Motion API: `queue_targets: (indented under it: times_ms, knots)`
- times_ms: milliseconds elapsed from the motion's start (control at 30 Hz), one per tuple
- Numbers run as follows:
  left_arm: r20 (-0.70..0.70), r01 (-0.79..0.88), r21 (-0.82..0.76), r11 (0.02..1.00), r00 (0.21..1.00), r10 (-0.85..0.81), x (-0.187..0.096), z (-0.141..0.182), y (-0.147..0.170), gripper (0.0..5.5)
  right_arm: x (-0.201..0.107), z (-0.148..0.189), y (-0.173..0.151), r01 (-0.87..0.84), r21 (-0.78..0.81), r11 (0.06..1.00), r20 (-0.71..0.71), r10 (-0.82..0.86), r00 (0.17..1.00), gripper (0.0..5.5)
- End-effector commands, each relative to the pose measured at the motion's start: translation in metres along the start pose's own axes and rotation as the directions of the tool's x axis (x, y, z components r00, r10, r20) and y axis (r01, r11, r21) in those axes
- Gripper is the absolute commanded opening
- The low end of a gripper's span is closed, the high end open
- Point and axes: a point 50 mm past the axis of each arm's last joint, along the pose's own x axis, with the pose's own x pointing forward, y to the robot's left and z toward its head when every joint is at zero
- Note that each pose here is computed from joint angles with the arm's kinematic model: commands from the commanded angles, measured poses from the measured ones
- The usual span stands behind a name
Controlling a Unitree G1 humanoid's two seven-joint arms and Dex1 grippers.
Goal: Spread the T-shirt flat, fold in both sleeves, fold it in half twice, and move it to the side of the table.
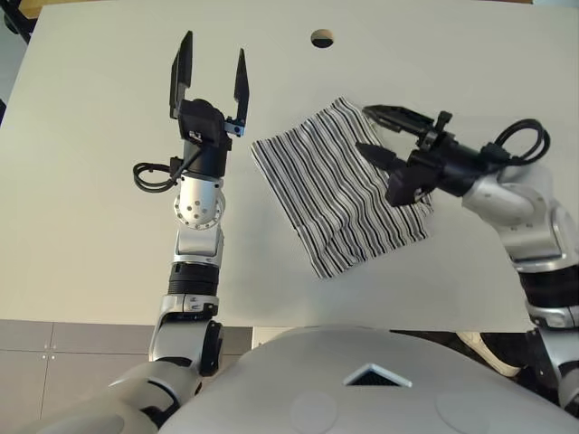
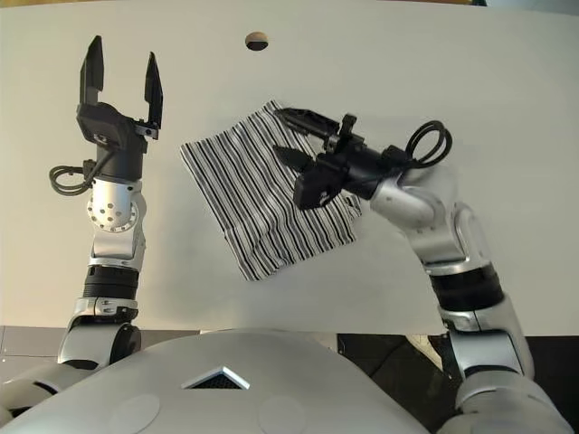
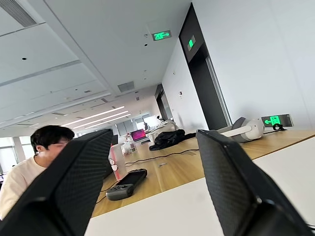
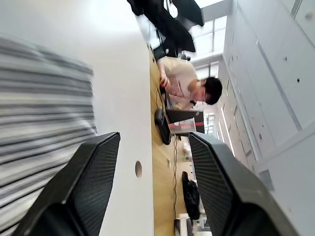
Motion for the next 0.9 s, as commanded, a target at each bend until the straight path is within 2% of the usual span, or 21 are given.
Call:
queue_targets:
  times_ms: [33,167,300,433,500,567,667,767,900]
  knots:
    - [0.01,0.023,-0.03,0.999,1.0,-0.022,0.008,0.001,-0.01,3.15,0.062,-0.034,0.037,-0.072,0.033,0.997,-0.133,0.075,0.988,2.58]
    - [0.023,0.031,-0.046,0.998,0.999,-0.03,0.013,0.003,-0.014,3.15,0.078,-0.049,0.069,-0.155,0.077,0.985,-0.214,0.168,0.962,2.58]
    - [0.015,0.032,-0.047,0.998,0.999,-0.031,0.014,0.0,-0.016,3.15,0.059,-0.075,0.078,-0.113,0.13,0.985,-0.332,0.151,0.931,2.58]
    - [0.017,0.045,-0.032,0.998,0.999,-0.045,0.017,0.0,-0.013,3.15,-0.005,-0.086,0.087,0.031,0.178,0.984,-0.397,0.043,0.917,2.58]
    - [0.015,0.046,-0.021,0.999,0.999,-0.046,0.018,0.0,-0.011,3.15,-0.029,-0.075,0.092,0.078,0.191,0.979,-0.413,0.008,0.911,2.58]
    - [0.015,0.046,-0.016,0.999,0.999,-0.045,0.02,0.0,-0.009,3.15,-0.039,-0.06,0.093,0.113,0.198,0.974,-0.415,-0.021,0.91,2.58]
    - [0.018,0.054,-0.01,0.998,0.998,-0.054,0.021,0.001,-0.009,3.15,-0.034,-0.046,0.079,0.201,0.166,0.965,-0.414,-0.117,0.903,2.58]
    - [0.011,0.055,0.01,0.998,0.998,-0.055,0.022,0.0,-0.004,3.15,-0.031,-0.036,0.054,0.36,0.077,0.93,-0.395,-0.303,0.868,2.58]
    - [0.014,0.069,0.043,0.997,0.998,-0.069,0.017,0.001,0.002,3.15,-0.041,-0.021,0.026,0.472,-0.013,0.881,-0.347,-0.447,0.825,2.58]
